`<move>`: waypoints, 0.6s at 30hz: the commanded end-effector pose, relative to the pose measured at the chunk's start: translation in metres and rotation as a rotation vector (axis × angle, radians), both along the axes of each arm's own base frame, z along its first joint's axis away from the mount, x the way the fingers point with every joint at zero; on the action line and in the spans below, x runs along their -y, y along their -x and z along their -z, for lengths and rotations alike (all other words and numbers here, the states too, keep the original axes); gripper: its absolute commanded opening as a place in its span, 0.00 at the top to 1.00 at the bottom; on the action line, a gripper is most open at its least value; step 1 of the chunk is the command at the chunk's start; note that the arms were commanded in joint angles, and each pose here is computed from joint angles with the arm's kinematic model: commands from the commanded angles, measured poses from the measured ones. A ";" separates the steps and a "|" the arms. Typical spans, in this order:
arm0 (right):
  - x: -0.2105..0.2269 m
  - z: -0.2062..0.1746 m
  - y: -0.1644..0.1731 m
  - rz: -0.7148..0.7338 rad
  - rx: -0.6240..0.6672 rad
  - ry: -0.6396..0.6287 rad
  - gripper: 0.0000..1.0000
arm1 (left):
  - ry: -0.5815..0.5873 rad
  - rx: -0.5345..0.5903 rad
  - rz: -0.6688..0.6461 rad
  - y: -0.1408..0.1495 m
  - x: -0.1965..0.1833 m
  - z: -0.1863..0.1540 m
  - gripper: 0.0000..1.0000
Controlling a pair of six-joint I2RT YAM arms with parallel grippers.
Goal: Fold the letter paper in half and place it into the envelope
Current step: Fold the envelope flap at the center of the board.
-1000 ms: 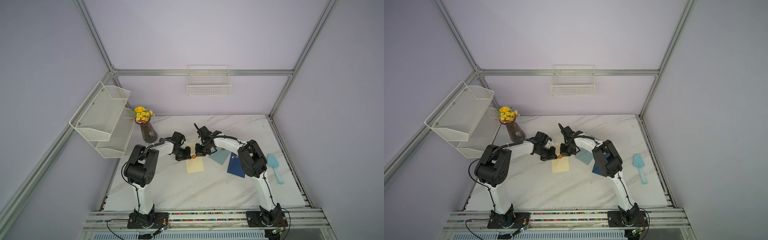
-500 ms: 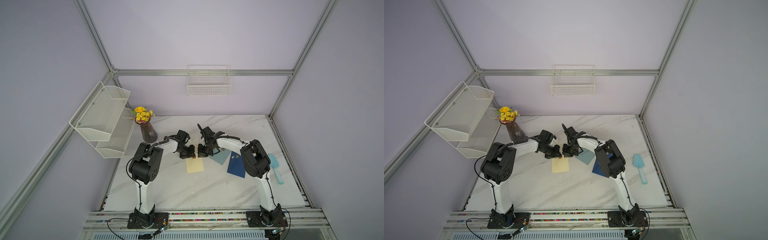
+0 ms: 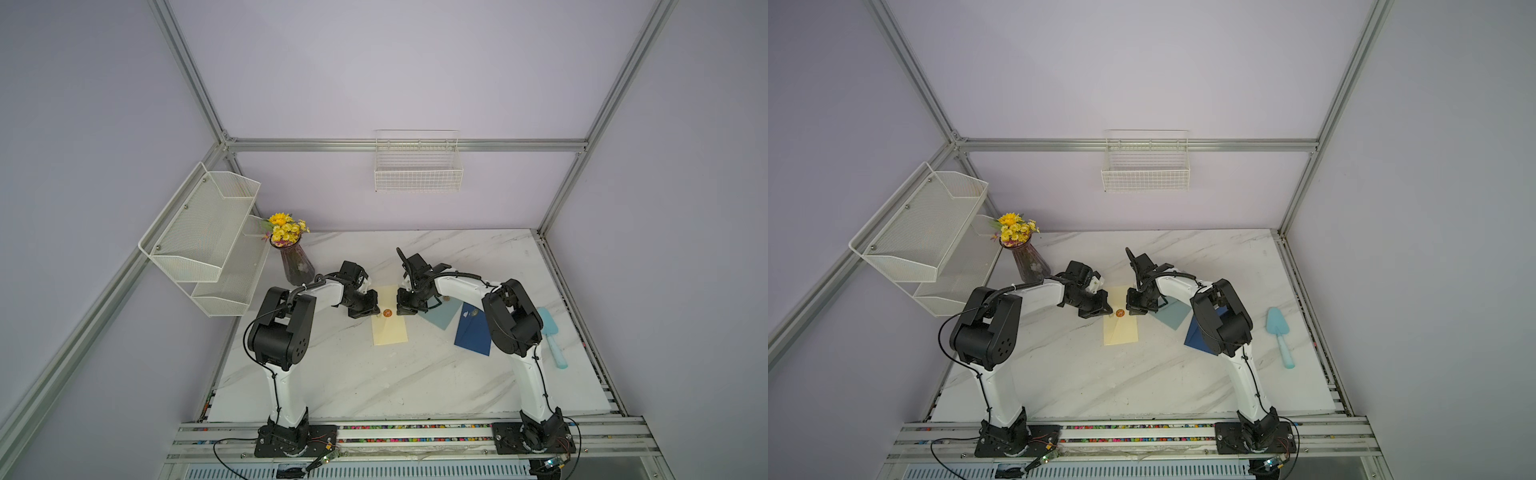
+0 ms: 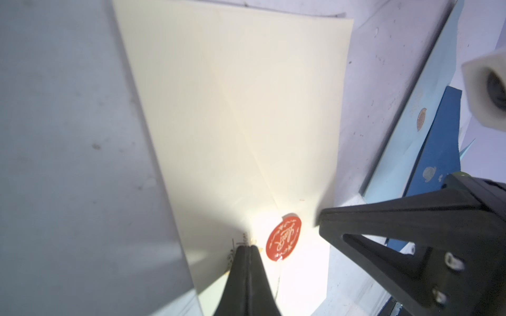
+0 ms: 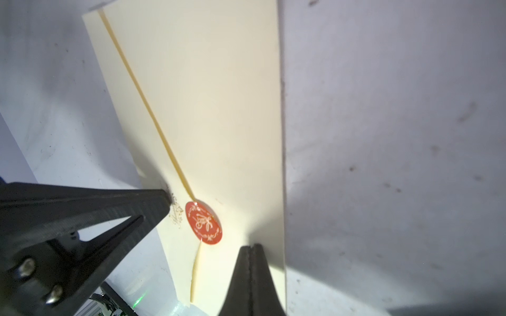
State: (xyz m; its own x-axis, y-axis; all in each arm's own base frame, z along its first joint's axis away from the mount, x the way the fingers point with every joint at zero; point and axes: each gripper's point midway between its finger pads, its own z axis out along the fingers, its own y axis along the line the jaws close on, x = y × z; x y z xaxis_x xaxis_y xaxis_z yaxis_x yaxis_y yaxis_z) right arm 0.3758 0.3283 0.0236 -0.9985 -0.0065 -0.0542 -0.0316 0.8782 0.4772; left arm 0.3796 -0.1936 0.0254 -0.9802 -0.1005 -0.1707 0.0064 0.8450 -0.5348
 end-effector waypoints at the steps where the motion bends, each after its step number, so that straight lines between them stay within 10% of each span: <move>1: 0.029 0.043 0.019 0.025 -0.104 0.142 1.00 | -0.060 -0.044 0.015 0.017 -0.007 0.016 1.00; 18: 0.028 0.045 0.017 0.032 -0.107 0.138 1.00 | -0.031 -0.042 0.084 0.010 0.042 0.020 1.00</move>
